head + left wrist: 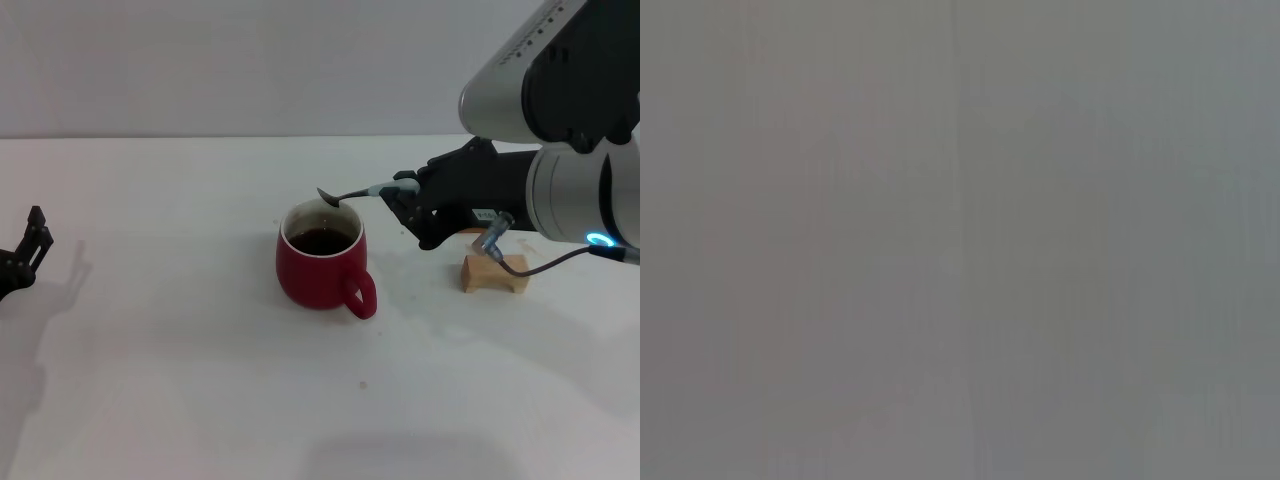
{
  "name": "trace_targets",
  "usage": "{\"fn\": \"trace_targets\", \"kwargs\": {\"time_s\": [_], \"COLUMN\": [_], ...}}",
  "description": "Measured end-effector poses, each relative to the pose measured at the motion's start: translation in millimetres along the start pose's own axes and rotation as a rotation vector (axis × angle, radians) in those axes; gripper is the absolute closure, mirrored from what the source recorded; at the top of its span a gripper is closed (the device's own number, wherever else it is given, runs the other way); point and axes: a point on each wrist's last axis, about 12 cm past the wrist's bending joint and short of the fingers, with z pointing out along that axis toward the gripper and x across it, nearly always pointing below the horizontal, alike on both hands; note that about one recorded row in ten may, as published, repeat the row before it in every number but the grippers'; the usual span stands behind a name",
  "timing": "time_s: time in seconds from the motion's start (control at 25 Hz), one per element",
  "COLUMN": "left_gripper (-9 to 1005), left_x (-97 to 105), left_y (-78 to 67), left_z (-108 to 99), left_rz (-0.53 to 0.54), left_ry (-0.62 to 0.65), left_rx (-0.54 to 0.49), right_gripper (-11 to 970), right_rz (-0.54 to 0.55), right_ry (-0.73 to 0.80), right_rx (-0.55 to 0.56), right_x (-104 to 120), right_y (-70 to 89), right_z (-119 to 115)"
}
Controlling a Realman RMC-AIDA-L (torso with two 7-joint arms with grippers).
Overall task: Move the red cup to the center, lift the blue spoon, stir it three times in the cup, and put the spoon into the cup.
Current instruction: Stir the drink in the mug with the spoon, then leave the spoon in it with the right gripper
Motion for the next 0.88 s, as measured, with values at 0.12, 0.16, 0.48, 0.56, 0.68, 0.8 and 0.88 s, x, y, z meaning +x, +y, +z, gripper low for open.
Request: {"fn": "trace_targets", "kwargs": {"time_s": [0.12,0.16,0.48,0.56,0.68,0.8,0.88], "left_gripper": [144,144,144,144,144,144,144], "left_x": [0.8,1.5,0.9,0.9,0.6,0.7,0.6], "left_y": [0.9,1.4,0.5,0.5,0.3,0.3,0.5], "left_z": [-1.3,-2.0,-1.8,-1.8,-1.3,-1.6,-1.9], "left_rz": [0.001,0.002,-0.002,-0.002,-0.006,-0.006,-0.006], "left_ry": [0.003,0.006,0.003,0.002,0.001,0.001,0.000], "left_rx": [-0.004,-0.005,-0.004,-0.004,-0.003,-0.004,-0.004], "right_gripper": [826,825,825,825,824,824,824], "right_rz": [0.000,0.000,-0.005,-0.003,0.004,0.006,0.004], "right_ry": [-0.002,-0.002,-0.007,-0.008,-0.007,-0.007,-0.008], "right_rx": [0.001,0.001,0.001,0.002,0.007,0.008,0.007], "right_x": [-0.2,-0.2,-2.7,-2.6,-1.4,-0.8,-1.1], "right_y": [-0.2,-0.2,-0.3,-0.8,-2.0,-2.2,-1.7], "right_z": [0.0,0.0,0.4,0.0,-0.7,-0.9,-1.1]}}
